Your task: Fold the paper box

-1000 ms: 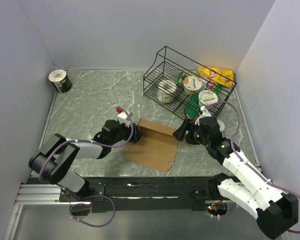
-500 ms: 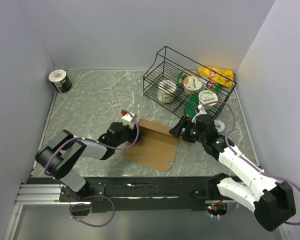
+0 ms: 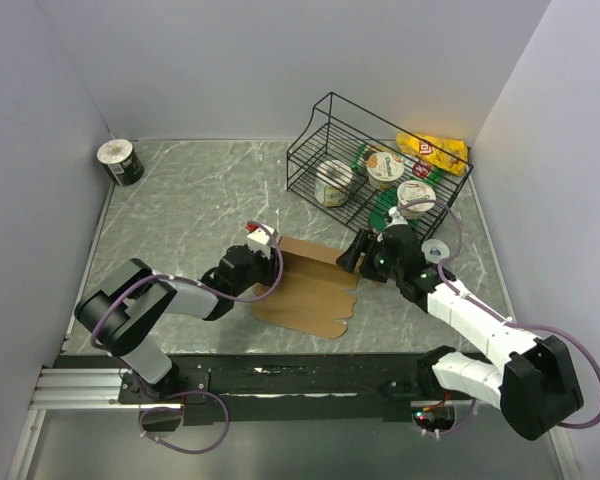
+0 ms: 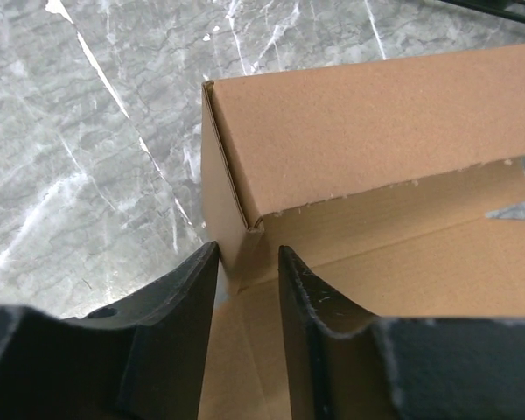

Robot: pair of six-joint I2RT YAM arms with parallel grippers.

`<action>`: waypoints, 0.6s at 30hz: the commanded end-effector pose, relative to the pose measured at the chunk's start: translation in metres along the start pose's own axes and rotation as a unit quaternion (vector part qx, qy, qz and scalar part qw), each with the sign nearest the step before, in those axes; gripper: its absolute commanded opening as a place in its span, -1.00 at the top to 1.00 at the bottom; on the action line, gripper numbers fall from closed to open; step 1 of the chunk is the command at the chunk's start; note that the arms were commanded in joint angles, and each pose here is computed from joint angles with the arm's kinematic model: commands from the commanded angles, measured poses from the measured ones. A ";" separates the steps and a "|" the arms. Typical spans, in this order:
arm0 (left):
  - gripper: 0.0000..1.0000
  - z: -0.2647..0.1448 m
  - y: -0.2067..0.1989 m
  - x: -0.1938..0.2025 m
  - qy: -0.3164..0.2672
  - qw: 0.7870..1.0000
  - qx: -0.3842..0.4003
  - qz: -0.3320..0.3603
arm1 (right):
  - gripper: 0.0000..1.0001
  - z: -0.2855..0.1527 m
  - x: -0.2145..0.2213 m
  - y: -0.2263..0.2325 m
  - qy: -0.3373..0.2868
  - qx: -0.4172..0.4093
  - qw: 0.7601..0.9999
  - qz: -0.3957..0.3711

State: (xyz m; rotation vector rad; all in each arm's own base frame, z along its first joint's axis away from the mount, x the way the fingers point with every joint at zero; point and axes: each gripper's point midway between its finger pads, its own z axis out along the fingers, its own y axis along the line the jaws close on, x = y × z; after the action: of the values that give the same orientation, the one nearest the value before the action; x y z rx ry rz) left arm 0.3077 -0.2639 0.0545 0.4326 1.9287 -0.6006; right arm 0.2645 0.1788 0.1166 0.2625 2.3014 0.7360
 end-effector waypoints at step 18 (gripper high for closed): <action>0.53 0.006 -0.014 -0.017 -0.038 0.999 0.000 0.033 | -0.55 0.025 -0.012 0.003 -0.021 -0.009 1.000 -0.003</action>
State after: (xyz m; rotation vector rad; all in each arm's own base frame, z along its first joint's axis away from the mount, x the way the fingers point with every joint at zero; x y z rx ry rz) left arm 0.3075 -0.2655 0.0535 0.4479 1.9127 -0.5458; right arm 0.2808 0.1824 0.1059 0.2649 2.2881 0.7136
